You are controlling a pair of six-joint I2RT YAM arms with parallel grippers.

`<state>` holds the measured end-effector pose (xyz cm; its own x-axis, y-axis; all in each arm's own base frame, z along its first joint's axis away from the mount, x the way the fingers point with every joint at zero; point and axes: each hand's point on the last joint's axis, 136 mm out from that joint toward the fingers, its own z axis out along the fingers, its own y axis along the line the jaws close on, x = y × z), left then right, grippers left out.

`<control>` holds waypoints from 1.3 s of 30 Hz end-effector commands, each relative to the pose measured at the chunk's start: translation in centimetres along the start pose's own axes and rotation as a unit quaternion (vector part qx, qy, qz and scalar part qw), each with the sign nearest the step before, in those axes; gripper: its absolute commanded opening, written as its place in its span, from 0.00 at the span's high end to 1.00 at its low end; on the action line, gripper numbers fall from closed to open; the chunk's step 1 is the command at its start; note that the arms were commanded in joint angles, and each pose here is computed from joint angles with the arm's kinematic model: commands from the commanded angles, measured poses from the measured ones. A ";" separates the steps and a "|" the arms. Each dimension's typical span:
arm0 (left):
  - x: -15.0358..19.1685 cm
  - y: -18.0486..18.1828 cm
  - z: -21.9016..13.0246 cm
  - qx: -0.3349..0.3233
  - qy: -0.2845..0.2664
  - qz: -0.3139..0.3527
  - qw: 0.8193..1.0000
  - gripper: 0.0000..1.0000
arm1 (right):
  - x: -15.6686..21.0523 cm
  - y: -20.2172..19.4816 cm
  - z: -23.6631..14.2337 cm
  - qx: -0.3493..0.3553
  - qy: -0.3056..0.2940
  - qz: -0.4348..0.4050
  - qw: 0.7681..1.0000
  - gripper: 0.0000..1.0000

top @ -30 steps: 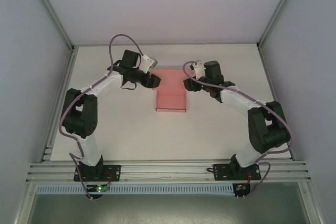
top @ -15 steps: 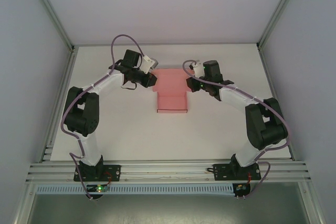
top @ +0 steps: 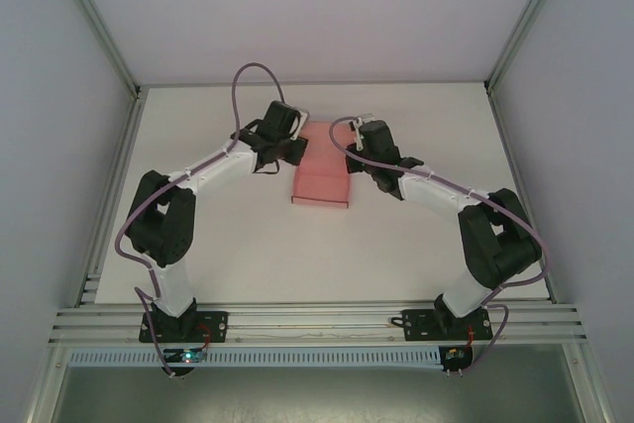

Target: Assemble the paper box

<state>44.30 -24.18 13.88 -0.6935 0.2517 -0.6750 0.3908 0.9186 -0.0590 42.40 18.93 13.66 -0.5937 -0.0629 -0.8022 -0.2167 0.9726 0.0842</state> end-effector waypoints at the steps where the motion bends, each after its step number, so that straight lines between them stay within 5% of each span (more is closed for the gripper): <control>1: -1.0 2.1 -1.3 -0.084 -0.035 -0.058 0.994 1.00 | -3.8 -2.9 -1.1 0.097 -0.103 0.105 0.984 0.94; 7: -1.8 2.9 -2.0 -0.100 -0.097 -0.159 0.977 1.00 | -4.0 -2.8 -1.7 0.080 -0.172 0.242 0.951 0.94; 17: -2.1 3.1 -2.9 -0.114 -0.176 -0.229 0.950 1.00 | -4.6 -0.6 -1.7 0.077 -0.199 0.218 0.952 0.94; 39: 0.1 0.4 0.2 -0.061 -0.173 -0.216 0.959 1.00 | -0.2 4.2 2.1 0.040 -0.151 0.090 0.984 0.92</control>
<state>44.07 -22.53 13.00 -0.5669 -0.1972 -0.7998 0.0045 0.9702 -0.2424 43.96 22.42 13.88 -0.3482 0.1863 -0.9187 -0.0376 0.9765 0.2122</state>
